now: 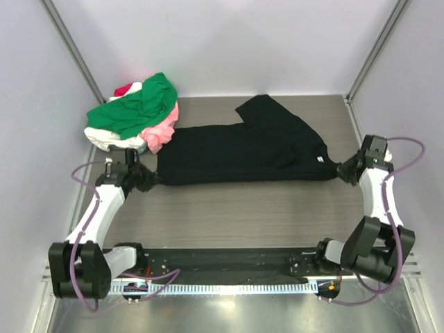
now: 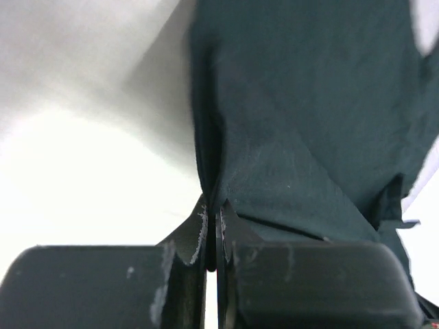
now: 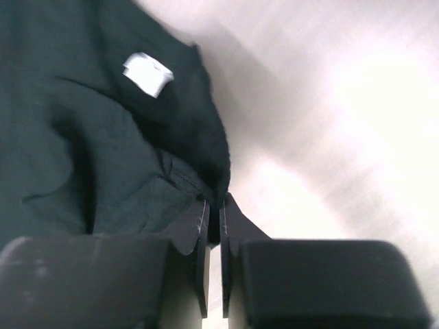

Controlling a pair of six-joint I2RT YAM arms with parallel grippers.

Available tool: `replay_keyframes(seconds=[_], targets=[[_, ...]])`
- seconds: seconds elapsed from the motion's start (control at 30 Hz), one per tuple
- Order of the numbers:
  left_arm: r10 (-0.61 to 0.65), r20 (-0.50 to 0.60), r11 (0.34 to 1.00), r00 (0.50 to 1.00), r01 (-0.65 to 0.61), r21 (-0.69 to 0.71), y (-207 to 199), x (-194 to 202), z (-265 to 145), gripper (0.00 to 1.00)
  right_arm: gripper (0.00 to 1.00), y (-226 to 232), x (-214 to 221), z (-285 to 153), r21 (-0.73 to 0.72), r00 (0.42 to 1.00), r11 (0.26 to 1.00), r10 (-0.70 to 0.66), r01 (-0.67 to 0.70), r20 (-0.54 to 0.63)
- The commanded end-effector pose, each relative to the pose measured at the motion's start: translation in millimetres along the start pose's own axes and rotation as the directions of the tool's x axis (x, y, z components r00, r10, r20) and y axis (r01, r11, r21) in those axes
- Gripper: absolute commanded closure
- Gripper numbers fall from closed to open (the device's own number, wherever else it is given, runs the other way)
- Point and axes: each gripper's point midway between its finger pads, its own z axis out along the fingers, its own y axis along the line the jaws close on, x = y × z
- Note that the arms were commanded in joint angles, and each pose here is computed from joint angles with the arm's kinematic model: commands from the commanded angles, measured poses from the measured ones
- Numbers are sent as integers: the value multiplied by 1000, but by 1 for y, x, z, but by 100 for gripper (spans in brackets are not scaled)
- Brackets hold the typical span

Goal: Fold and stack the t-shirts

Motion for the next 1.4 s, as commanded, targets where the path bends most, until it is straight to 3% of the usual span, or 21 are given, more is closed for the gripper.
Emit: replay_keyframes(seconds=[0.0, 0.03, 0.07, 0.17, 0.3, 0.33, 0.43, 0.5, 0.7, 0.87, 0.93, 1.17, 1.37], targets=[[-60, -79, 986, 995, 47, -158, 63, 42, -1, 100, 88, -47, 37, 1, 124, 997, 990, 66, -59, -51], [-73, -86, 984, 994, 58, -168, 71, 49, -1, 100, 83, -54, 40, 0, 131, 993, 986, 108, -100, -51], [-99, -80, 984, 992, 85, -157, 74, 54, -4, 100, 65, -62, 52, 1, 135, 989, 983, 131, -121, -66], [-143, -115, 977, 983, 122, -173, 93, 75, -4, 99, 40, -71, 61, -2, 117, 972, 971, 220, -210, -79], [-189, -143, 969, 972, 161, -187, 107, 94, -10, 91, 23, -83, 65, -14, 111, 957, 953, 288, -281, -44], [-198, -152, 970, 968, 171, -172, 106, 98, -11, 72, 22, -85, 65, -17, 111, 956, 952, 290, -285, -33], [-211, -153, 975, 965, 198, -96, 95, 101, -22, 35, 16, -72, 62, -28, 47, 953, 953, 301, -299, -31], [-198, -117, 980, 973, 192, -57, 84, 91, -32, 24, 16, -57, 55, -37, -31, 956, 955, 294, -294, -22], [-47, 31, 999, 998, 48, -7, 49, 42, -63, 23, 15, 27, 36, -66, -309, 994, 945, 109, -103, 2], [14, -33, 999, 999, -16, -44, 37, 34, -42, 31, 16, 89, 88, -33, -424, 973, 906, -106, 9, -205], [52, -29, 998, 998, -53, -45, 27, 33, -39, 32, 16, 100, 99, -19, -446, 961, 894, -163, 48, -223], [123, -106, 989, 987, -130, -64, 21, 58, 3, 34, 17, 81, 124, 48, -341, 927, 936, -200, 86, -318], [246, -174, 959, 953, -266, -98, 18, 75, 46, 35, 17, 20, 131, 70, -81, 938, 996, -74, 49, -338]])
